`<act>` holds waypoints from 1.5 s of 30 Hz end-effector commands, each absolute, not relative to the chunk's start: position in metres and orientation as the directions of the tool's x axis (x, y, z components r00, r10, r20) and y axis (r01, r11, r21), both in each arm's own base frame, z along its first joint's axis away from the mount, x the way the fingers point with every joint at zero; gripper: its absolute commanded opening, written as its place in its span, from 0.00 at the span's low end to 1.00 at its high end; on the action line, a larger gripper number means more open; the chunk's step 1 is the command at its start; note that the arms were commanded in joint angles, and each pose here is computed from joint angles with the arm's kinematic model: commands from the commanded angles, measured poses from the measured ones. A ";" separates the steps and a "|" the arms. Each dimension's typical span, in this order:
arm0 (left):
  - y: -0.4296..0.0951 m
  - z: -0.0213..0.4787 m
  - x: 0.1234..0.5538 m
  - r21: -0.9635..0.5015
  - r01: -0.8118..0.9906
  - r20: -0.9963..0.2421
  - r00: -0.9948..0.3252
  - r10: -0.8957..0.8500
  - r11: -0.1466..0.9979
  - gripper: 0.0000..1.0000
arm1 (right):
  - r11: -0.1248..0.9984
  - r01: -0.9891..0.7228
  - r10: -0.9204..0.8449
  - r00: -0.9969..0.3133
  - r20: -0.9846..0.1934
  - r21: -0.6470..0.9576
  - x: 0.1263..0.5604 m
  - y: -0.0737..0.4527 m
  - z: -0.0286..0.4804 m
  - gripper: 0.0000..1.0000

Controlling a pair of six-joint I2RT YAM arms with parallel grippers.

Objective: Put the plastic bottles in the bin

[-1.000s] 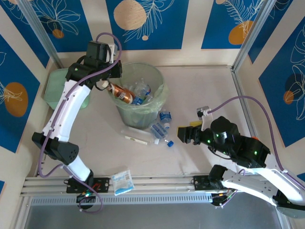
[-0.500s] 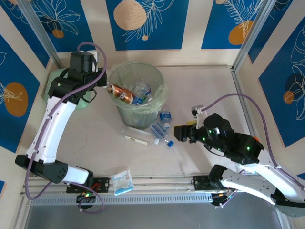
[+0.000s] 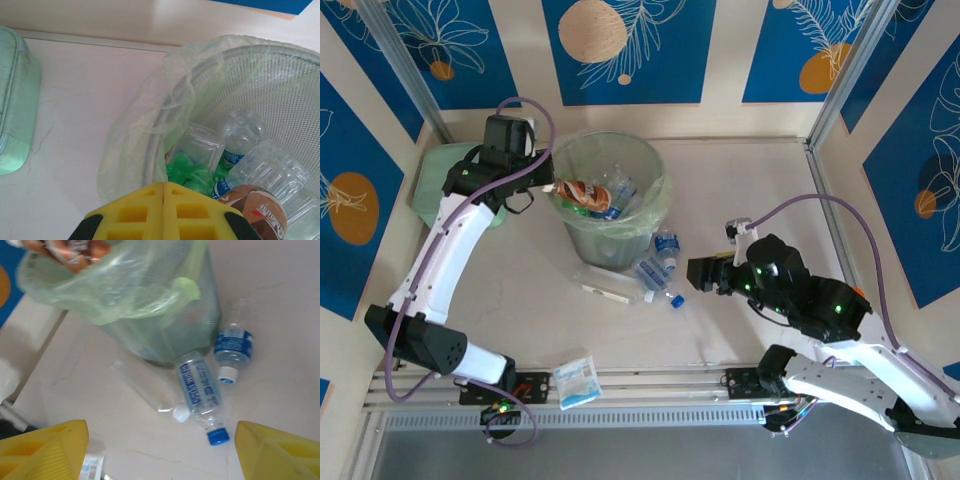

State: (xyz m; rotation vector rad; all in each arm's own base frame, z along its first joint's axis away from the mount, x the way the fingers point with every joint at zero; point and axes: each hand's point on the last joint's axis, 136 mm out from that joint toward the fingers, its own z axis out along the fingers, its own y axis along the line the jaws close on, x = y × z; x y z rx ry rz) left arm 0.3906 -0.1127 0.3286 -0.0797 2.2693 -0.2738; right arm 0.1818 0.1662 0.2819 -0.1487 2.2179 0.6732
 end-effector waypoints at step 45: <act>-0.071 0.325 0.201 -0.389 0.051 -0.715 -0.647 -0.266 0.920 0.29 | 0.918 0.291 0.340 -0.926 -0.161 0.268 0.353 0.160 0.029 0.82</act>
